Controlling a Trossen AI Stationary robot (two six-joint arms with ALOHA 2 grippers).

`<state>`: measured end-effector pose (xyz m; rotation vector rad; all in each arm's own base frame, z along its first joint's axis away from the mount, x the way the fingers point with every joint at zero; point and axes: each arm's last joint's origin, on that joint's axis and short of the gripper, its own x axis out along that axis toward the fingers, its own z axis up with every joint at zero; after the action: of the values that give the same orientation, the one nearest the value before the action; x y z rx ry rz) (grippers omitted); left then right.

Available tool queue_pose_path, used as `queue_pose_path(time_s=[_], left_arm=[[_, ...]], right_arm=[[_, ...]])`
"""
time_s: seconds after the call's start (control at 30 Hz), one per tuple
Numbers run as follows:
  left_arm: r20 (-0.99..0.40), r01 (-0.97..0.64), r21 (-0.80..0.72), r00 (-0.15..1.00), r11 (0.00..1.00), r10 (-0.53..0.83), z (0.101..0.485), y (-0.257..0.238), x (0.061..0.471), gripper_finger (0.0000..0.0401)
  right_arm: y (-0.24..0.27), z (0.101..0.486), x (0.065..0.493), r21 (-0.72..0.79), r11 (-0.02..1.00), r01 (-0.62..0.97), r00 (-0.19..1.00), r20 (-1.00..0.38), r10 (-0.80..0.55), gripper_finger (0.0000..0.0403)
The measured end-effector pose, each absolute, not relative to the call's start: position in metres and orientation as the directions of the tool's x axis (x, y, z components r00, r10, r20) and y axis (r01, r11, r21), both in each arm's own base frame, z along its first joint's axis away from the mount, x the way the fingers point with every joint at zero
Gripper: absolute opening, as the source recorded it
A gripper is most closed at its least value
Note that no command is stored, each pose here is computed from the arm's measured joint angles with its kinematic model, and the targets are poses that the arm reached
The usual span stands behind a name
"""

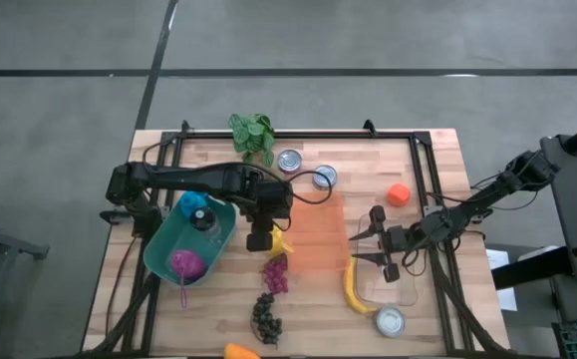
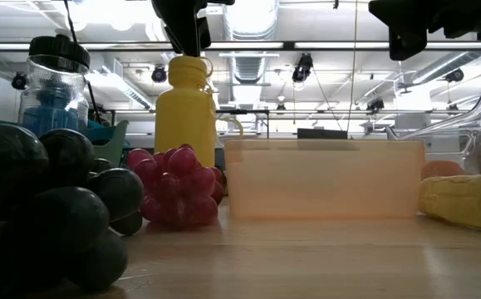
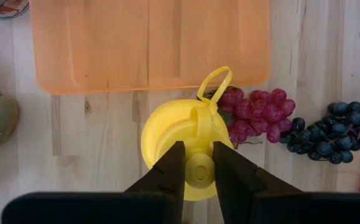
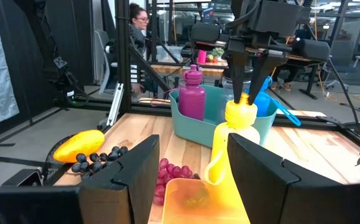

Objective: Pick & Place Food Item
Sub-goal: Put the yellow water bottle into the green bin

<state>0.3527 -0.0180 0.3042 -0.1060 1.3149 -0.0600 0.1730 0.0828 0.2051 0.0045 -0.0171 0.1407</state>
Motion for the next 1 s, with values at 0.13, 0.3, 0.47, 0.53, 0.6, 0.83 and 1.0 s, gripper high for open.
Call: queue_pose_path(time_s=[0.13, 0.3, 0.47, 0.53, 0.6, 0.83, 1.0], left_arm=[[-0.957, -0.014, -0.113, 0.269, 0.993, -0.105, 0.308, -0.018, 0.350, 0.0067], [-0.956, -0.039, -0.106, 0.280, 0.994, -0.091, 0.315, -0.017, 0.344, 0.0067], [-0.952, -0.056, -0.101, 0.296, 0.993, -0.080, 0.323, -0.017, 0.338, 0.0067], [-0.954, -0.064, -0.099, 0.290, 0.993, -0.076, 0.324, -0.017, 0.336, 0.0067], [-0.953, -0.071, -0.100, 0.292, 0.992, -0.075, 0.326, -0.017, 0.335, 0.0067], [-0.942, -0.128, -0.079, 0.335, 0.989, -0.032, 0.355, -0.016, 0.327, 0.0067], [-0.929, -0.182, -0.040, 0.370, 0.983, 0.030, 0.389, -0.015, 0.316, 0.0067]], right_arm=[[0.083, 0.205, 0.173, 0.003, 0.990, -0.140, 0.990, 0.017, 0.140, 0.0189], [0.083, 0.205, 0.173, 0.003, 0.990, -0.140, 0.990, 0.017, 0.140, 0.0189], [0.083, 0.205, 0.173, 0.003, 0.990, -0.140, 0.990, 0.017, 0.140, 0.0189], [0.083, 0.205, 0.173, 0.003, 0.990, -0.140, 0.990, 0.017, 0.140, 0.0189], [0.083, 0.205, 0.173, 0.003, 0.990, -0.140, 0.990, 0.017, 0.140, 0.0189], [0.083, 0.205, 0.173, 0.003, 0.990, -0.140, 0.990, 0.017, 0.140, 0.0189], [0.083, 0.205, 0.173, 0.003, 0.990, -0.140, 0.990, 0.017, 0.140, 0.0189]])
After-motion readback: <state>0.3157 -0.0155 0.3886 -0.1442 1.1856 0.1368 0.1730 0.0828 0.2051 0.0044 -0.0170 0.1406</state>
